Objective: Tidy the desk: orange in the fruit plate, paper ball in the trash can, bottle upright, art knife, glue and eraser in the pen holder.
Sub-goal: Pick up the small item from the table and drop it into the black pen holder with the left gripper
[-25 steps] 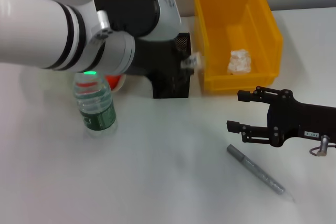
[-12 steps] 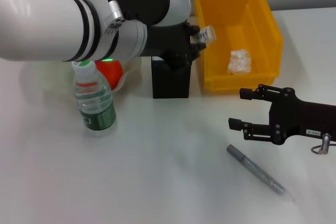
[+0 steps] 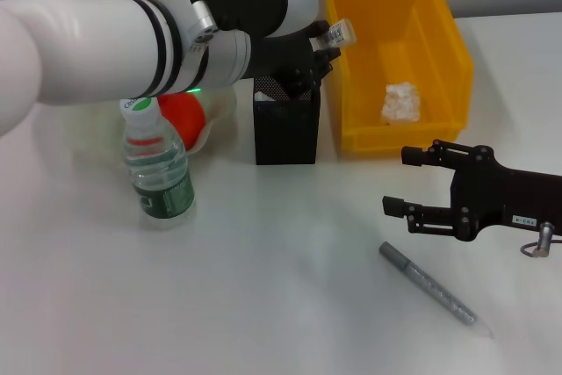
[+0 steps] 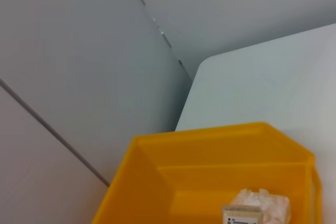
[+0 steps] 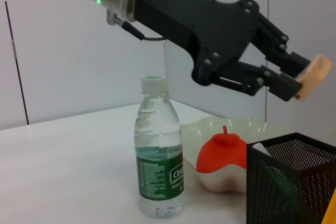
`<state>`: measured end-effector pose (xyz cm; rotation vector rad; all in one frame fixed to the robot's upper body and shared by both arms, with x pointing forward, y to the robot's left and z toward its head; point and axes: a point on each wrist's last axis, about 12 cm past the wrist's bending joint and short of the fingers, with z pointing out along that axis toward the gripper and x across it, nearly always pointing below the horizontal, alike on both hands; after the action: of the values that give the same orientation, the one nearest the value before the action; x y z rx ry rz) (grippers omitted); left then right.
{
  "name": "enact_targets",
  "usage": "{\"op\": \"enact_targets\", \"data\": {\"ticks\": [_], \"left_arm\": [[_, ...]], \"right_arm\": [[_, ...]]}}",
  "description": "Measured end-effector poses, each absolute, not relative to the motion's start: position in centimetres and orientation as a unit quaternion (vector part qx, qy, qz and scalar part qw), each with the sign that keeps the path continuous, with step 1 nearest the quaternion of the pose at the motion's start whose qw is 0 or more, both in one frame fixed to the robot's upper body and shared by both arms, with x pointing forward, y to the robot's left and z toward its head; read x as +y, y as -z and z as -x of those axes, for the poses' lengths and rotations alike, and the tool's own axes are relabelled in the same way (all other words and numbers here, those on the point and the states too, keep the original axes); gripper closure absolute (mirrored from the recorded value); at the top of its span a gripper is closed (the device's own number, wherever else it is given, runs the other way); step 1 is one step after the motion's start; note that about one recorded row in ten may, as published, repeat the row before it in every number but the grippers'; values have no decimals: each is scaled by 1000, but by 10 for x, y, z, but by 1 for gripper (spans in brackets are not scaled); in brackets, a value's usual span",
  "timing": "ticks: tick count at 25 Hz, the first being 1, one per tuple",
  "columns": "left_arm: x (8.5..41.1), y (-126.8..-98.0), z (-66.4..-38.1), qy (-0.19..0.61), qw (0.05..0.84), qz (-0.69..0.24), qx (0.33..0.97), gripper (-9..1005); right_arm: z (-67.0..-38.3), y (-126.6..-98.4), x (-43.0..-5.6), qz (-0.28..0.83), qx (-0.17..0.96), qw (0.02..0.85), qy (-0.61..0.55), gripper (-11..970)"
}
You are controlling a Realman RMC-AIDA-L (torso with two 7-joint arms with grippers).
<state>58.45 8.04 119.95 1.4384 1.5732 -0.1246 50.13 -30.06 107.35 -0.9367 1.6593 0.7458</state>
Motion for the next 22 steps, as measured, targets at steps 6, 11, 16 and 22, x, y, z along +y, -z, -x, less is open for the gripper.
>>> {"op": "enact_targets", "data": {"ticks": [6,11,16,22], "left_arm": [[78,-1187,-597,24,487,-589,644,745],[78,-1182,-603,14,486,-588,647,745],[85,-1174,-611,-3,476,-584,658,746],[89,-1170,-612,-9,470,-584,662,746]], "right_arm": [[-501,-1074,-301,388,693,522,-311,198],[-501,-1074,-303,386,694,523,-310,198],[-501,-1074,-303,385,695,523,-310,198],[-500,-1074,-303,385,695,523,-310,198]]}}
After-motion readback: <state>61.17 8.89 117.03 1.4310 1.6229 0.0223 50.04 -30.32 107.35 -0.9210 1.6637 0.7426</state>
